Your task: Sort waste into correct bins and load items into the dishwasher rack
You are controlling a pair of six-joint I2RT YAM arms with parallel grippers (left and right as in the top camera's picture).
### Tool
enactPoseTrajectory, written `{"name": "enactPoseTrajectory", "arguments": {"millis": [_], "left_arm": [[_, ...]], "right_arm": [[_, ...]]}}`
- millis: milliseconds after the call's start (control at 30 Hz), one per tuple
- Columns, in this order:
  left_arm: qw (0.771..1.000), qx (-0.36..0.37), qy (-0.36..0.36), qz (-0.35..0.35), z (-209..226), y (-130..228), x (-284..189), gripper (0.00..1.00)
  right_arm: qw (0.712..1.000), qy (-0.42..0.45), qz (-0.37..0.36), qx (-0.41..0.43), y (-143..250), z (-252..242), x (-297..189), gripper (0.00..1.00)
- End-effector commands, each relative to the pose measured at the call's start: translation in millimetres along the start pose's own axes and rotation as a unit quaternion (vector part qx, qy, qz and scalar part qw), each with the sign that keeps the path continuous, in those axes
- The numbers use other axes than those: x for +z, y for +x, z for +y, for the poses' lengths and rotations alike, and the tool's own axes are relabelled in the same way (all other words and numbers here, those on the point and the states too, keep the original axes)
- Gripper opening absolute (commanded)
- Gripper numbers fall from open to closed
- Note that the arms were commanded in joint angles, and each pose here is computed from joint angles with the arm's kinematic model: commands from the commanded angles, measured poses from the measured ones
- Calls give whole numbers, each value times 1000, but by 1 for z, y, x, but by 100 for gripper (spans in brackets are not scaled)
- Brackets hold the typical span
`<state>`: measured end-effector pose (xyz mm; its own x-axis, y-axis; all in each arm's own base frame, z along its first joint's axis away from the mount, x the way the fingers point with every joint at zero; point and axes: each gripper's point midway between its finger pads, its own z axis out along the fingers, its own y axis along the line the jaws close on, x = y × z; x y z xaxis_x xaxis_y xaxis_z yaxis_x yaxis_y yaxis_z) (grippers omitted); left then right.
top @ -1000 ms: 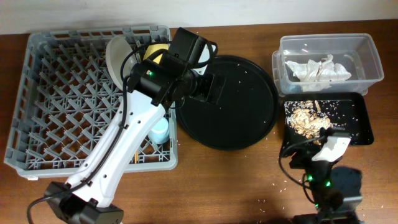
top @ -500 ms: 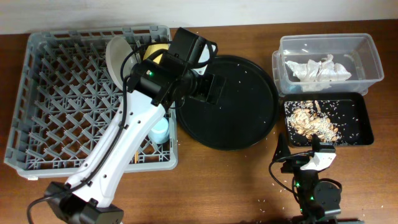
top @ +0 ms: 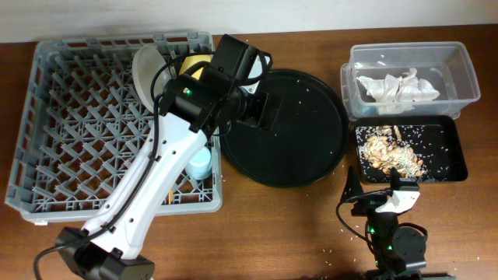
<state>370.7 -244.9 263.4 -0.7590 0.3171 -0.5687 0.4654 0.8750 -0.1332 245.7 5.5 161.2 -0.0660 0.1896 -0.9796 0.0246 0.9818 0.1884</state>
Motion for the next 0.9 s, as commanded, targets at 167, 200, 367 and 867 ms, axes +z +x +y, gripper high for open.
{"name": "enactPoseTrajectory", "arguments": {"millis": [167, 200, 367, 867], "left_arm": [[1000, -5, -4, 3, 2, 1, 2, 99], [1000, -5, -4, 2, 2, 1, 1, 99], [998, -4, -51, 42, 19, 22, 0, 99], [961, 28, -139, -238, 60, -46, -121, 99]], "right_arm": [[1000, -1, -1, -5, 3, 0, 0, 99], [1000, -1, -1, -5, 3, 0, 0, 99], [1000, -1, -1, -5, 3, 0, 0, 98], [1000, -1, -1, -5, 3, 0, 0, 99]]}}
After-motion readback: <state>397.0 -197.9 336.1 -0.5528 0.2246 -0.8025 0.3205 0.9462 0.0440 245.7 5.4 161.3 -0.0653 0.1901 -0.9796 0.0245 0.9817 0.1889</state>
